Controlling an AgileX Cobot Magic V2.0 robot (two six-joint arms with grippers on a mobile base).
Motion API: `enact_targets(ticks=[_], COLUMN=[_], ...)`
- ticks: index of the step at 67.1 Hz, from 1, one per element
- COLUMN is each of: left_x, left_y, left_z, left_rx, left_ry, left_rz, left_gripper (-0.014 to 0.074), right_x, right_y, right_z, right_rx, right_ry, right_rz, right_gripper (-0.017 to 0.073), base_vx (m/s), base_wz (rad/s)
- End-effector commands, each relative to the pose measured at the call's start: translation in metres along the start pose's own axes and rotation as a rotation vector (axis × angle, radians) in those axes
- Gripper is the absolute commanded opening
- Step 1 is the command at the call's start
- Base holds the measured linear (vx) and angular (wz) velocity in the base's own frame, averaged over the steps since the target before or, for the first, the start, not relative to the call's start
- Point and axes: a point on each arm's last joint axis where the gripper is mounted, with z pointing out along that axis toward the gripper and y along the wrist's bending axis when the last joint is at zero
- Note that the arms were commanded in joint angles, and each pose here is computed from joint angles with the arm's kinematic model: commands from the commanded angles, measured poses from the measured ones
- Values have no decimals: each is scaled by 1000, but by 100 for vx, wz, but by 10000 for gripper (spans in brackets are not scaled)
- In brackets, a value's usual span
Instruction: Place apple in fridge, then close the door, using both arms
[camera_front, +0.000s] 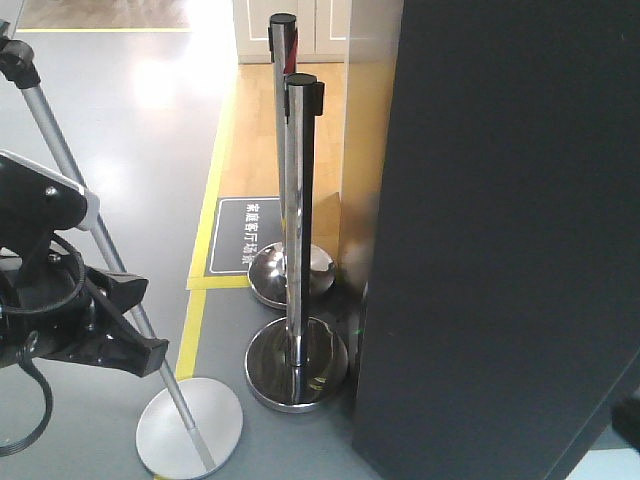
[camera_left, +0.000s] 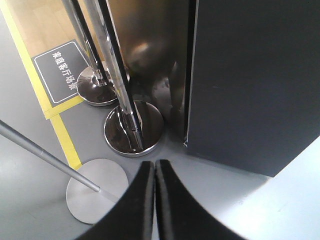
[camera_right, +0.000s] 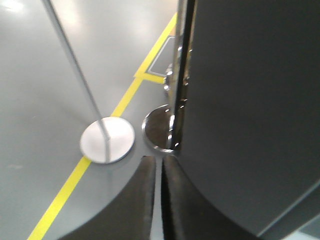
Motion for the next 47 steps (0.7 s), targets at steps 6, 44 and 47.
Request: enact_targets(ticks=[6,44,47], left_x=[-12,-13,-13], left_y=[-1,-1,-1], left_z=[-8,-8,-8], left_rx=[18,18,18], left_ry=[-94,-95,-95], left_rz=[-4,-4,-4], left_gripper=[-6,-6,-6], right_x=[-35,-107,-111], right_y=[-7,-72,-79], right_z=[21,74,76], right_rx=[69,369,374], right_ry=[-175,-50,-50], right_rz=[-31,71,89], right_gripper=[-10,-3,-3], base_vx=[0,0,0], base_wz=[0,0,0])
